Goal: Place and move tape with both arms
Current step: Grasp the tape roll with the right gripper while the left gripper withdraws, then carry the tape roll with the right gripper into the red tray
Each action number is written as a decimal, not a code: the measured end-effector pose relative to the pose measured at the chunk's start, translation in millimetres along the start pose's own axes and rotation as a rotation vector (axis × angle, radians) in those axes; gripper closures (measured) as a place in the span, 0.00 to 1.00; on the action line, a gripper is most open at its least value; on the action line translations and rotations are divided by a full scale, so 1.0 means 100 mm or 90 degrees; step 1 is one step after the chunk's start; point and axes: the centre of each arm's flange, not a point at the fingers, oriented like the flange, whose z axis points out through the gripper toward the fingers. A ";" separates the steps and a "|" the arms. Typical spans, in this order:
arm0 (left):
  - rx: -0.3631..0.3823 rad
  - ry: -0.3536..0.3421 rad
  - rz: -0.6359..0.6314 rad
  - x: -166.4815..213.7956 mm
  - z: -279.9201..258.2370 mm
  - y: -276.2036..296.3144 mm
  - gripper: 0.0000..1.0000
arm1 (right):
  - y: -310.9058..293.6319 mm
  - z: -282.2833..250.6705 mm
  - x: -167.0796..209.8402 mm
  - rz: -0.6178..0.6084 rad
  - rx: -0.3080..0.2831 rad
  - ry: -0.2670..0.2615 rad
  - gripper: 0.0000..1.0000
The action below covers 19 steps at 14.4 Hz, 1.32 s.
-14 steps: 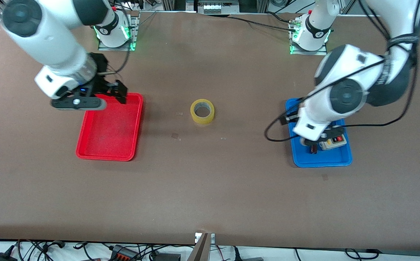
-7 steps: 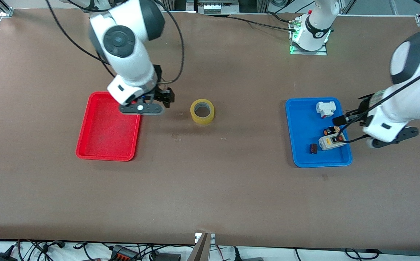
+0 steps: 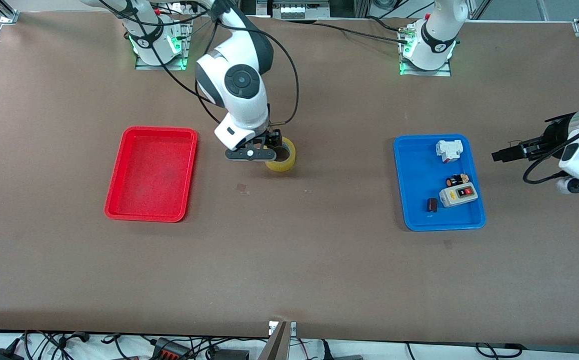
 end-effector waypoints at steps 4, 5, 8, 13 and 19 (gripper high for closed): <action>-0.005 0.047 0.020 -0.15 -0.11 0.06 0.00 | -0.17 0.50 -0.09 -0.016 -0.007 -0.005 0.02; -0.007 0.056 0.027 -0.19 -0.08 0.06 0.00 | -0.18 0.62 -0.11 -0.017 -0.007 -0.004 0.02; -0.007 0.063 0.054 -0.34 -0.02 0.02 0.00 | -0.13 0.92 -0.21 -0.020 -0.006 -0.003 0.02; -0.011 0.075 0.067 -0.44 -0.15 0.01 0.00 | -0.14 1.09 -0.31 -0.019 -0.003 0.001 0.04; -0.004 0.063 0.098 -0.57 -0.22 0.21 0.00 | -0.12 1.08 -0.28 -0.013 -0.001 0.006 0.81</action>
